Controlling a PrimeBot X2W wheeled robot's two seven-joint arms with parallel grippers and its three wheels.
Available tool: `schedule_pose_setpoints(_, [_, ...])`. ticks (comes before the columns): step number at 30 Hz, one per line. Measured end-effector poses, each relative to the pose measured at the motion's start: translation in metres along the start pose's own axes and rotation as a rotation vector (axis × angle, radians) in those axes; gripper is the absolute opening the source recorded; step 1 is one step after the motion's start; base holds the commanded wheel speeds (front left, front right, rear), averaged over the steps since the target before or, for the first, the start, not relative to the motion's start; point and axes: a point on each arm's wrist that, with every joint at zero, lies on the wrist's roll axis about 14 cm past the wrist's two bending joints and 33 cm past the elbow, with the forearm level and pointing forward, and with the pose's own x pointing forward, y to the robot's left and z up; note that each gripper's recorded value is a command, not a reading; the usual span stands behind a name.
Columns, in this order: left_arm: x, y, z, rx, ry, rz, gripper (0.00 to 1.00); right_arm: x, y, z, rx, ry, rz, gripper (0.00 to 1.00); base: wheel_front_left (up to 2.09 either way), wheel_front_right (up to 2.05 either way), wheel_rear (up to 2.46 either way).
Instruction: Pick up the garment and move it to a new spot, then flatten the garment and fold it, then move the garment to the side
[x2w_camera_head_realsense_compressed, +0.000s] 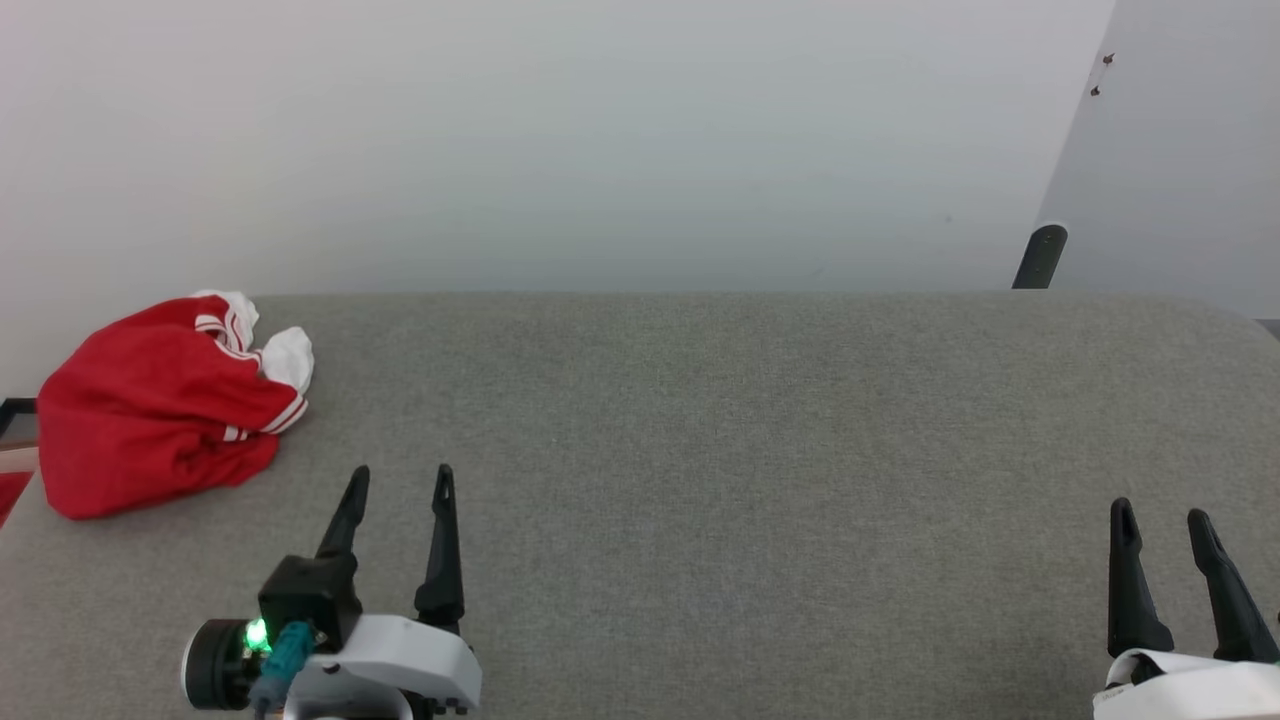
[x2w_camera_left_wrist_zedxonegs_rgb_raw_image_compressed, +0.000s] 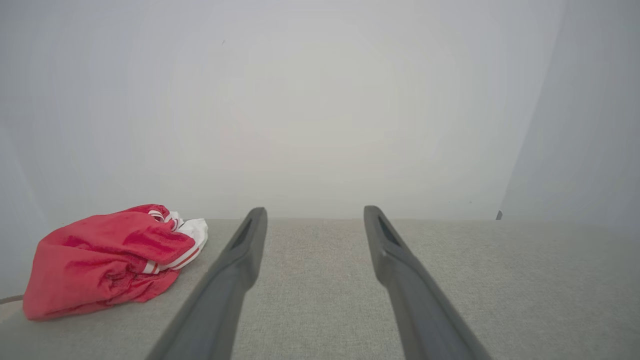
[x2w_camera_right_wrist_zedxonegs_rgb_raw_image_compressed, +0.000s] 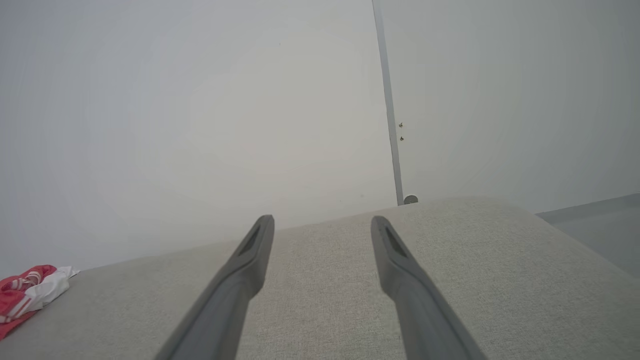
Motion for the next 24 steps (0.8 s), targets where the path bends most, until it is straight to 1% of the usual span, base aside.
schedule_pose_setpoints(3, [-0.001,-0.002,0.004,0.027,-0.018,-0.011,1.0,-0.002,-0.001,0.001,-0.026,-0.006,0.0,1.0,0.0,0.0,0.0])
schedule_pose_setpoints(7, [-0.003,-0.002,0.005,0.038,-0.028,-0.019,1.0,-0.003,0.0,0.005,-0.065,-0.018,0.006,1.0,0.0,0.0,0.0])
schedule_pose_setpoints(15, [-0.005,-0.001,0.009,0.032,-0.047,-0.028,1.0,-0.006,0.001,0.01,-0.135,-0.034,0.015,1.0,0.0,0.0,0.0])
schedule_pose_setpoints(20, [-0.009,0.006,0.009,0.05,-0.054,-0.021,1.0,-0.008,0.003,0.013,-0.175,-0.044,0.026,1.0,0.0,0.0,0.0])
schedule_pose_setpoints(24, [-0.014,0.019,0.009,0.079,-0.054,0.008,1.0,-0.008,0.009,0.01,-0.206,-0.036,0.051,1.0,0.0,0.0,0.0])
